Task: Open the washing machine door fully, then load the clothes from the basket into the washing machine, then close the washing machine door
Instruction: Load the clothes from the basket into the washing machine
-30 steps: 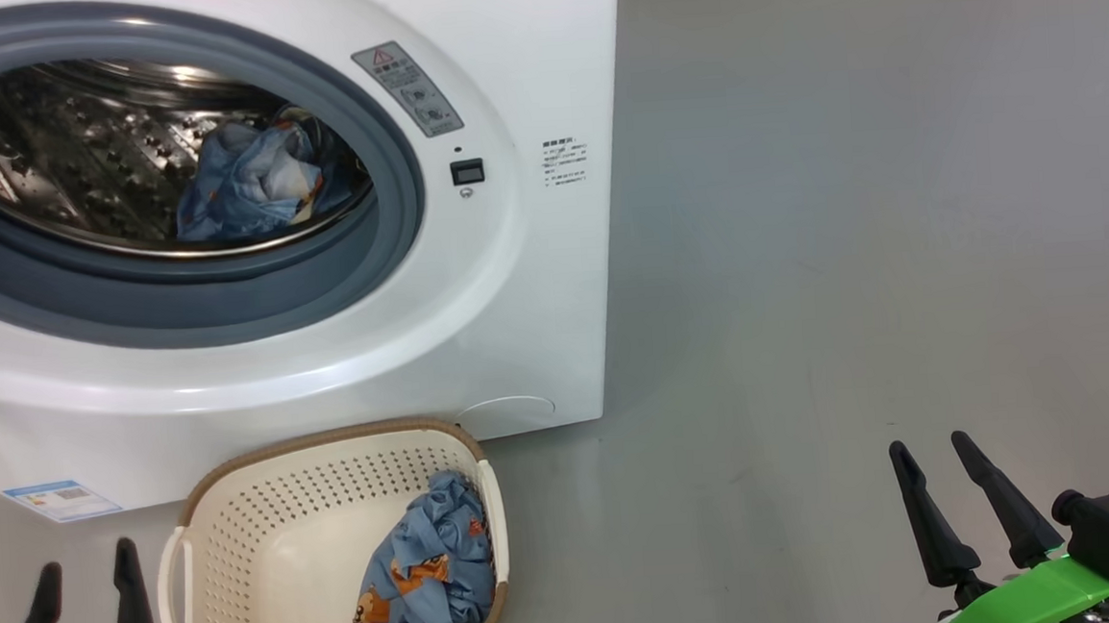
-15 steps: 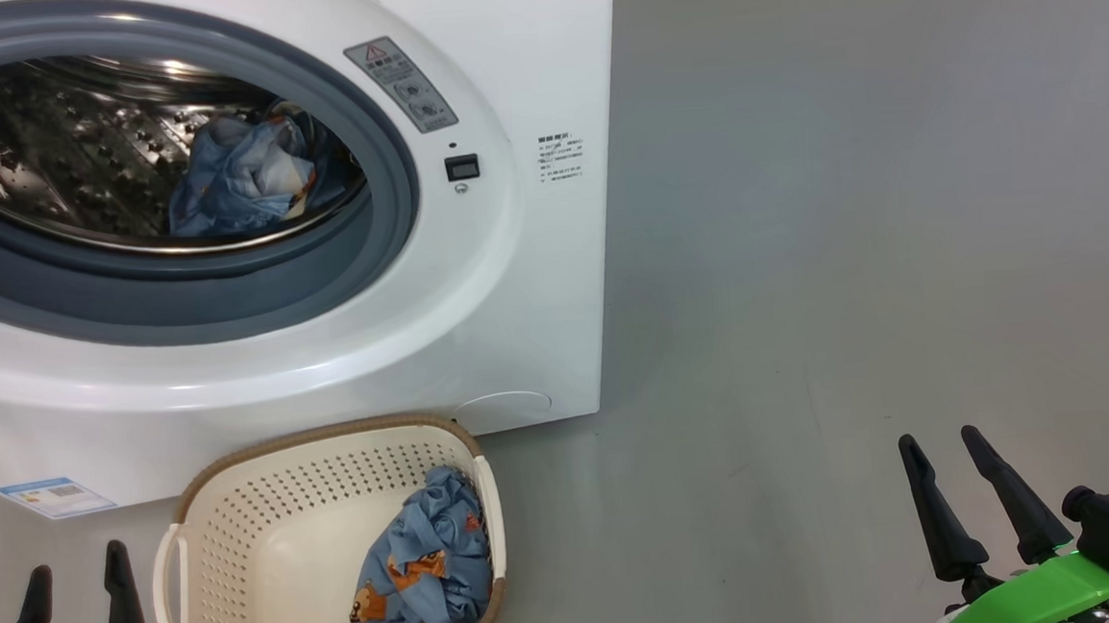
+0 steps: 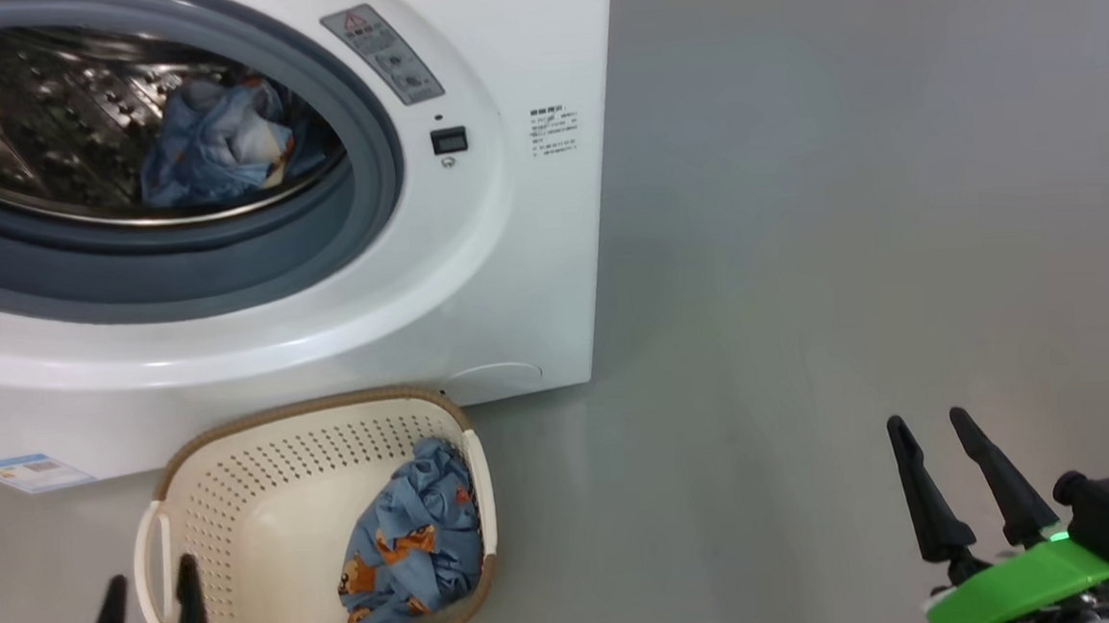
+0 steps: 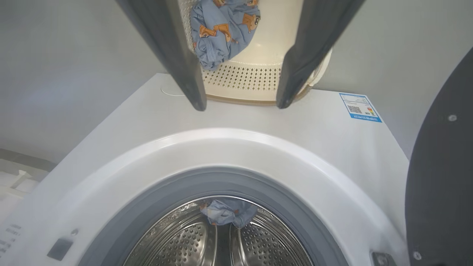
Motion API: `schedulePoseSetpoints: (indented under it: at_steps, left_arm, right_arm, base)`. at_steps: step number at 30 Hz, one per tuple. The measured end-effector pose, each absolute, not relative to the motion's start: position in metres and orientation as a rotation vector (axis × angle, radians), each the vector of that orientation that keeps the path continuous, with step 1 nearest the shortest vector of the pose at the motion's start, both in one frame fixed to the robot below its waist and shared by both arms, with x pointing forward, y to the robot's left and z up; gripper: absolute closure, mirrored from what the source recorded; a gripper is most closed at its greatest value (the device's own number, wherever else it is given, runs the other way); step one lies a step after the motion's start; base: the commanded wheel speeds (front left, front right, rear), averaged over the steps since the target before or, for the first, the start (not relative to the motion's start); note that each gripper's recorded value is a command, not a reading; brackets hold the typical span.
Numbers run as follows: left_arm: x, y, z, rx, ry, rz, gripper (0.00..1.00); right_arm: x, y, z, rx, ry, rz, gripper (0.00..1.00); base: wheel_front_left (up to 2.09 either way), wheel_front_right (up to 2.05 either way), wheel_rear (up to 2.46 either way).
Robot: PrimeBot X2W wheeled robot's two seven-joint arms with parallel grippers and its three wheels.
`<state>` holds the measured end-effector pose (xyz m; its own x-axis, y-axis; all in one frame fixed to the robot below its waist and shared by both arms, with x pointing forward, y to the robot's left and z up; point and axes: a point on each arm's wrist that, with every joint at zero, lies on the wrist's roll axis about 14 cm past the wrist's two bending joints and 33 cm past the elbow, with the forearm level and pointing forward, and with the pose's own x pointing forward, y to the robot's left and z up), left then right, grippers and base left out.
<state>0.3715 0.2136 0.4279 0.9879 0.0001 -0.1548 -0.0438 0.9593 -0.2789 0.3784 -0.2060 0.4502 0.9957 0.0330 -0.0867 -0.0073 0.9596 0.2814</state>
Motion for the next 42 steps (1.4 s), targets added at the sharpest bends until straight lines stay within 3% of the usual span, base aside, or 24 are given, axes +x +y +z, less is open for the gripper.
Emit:
schedulePoseSetpoints:
  at_steps: [9, 21, 42]
  left_arm:
    - [0.397, 0.159, 0.360, -0.354, 0.374, -0.102, 0.00]
    - [0.434, 0.126, 0.279, -0.353, 0.619, -0.209, 0.00]
    - [0.443, 0.087, 0.167, -0.409, 0.976, -0.322, 0.00]
  right_arm:
    - [0.411, -0.196, 0.441, 0.305, 0.092, 0.020, 0.00]
    - [0.449, -0.187, 0.410, 0.320, 0.133, 0.014, 0.00]
    - [0.476, -0.189, 0.339, 0.297, 0.254, -0.007, 0.00]
  base:
    - [0.00, 0.00, 0.00]
    - [0.00, 0.00, 0.00]
    - [0.00, 0.00, 0.00]
